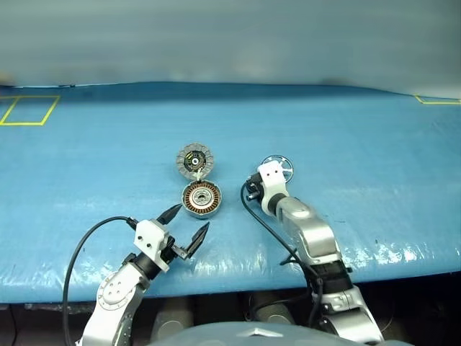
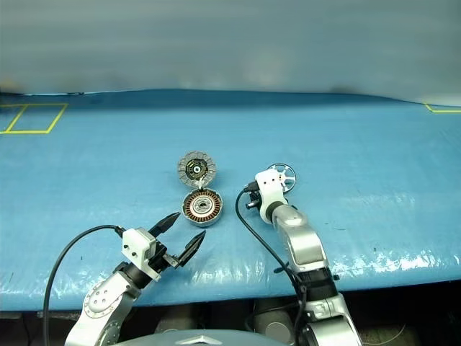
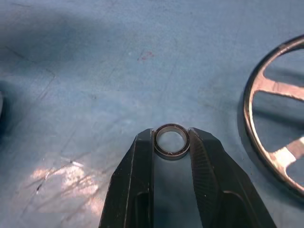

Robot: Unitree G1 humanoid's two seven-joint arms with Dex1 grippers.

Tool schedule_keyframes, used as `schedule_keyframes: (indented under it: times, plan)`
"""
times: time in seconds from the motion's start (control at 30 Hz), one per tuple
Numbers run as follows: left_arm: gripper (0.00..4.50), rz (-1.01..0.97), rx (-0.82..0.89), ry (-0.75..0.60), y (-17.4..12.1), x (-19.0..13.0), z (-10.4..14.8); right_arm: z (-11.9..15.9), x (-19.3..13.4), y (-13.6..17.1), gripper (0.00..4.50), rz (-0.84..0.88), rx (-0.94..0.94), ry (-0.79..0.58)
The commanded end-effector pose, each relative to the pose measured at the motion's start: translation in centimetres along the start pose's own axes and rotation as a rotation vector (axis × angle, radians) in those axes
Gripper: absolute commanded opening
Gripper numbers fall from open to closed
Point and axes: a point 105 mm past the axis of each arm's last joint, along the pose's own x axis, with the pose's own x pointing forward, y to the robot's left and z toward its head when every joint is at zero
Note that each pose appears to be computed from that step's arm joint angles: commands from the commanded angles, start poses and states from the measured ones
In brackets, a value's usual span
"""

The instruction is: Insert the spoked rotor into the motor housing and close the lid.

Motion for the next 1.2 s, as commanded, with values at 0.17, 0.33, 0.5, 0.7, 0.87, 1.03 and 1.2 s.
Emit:
schedule_keyframes:
  times: [0.17, 0.33, 0.5, 0.7, 0.87, 1.03, 1.2]
  plan:
    - [4.5, -0.03, 0.017, -0.027, 0.1, 0.3, 0.8, 1.8, -3.6, 1.0, 0.74, 0.086, 0.045, -0.044]
    - [4.5, -0.031, 0.025, -0.028, 0.3, 0.4, 0.8, 5.3, -5.1, 2.7, 0.74, 0.171, -0.02, -0.172]
    - [4.5, -0.001, 0.055, -0.032, 0.7, 0.3, 1.0, 6.8, -5.4, 5.9, 0.74, 0.295, -0.11, -0.217]
    - [4.5, 0.036, 0.082, -0.012, 1.1, -0.3, 0.6, 6.4, -3.9, 8.5, 0.74, 0.378, -0.156, -0.198]
    - [4.5, 0.049, 0.087, -0.001, 1.1, -0.8, 0.3, 6.4, -2.5, 10.1, 0.74, 0.416, -0.184, -0.193]
    - [4.5, 0.051, 0.075, 0.003, 1.0, -0.9, 0.2, 6.1, -1.7, 11.0, 0.74, 0.447, -0.18, -0.177]
    - [4.5, 0.052, 0.065, 0.003, 0.8, -1.0, 0.2, 5.6, -1.4, 11.8, 0.74, 0.473, -0.166, -0.157]
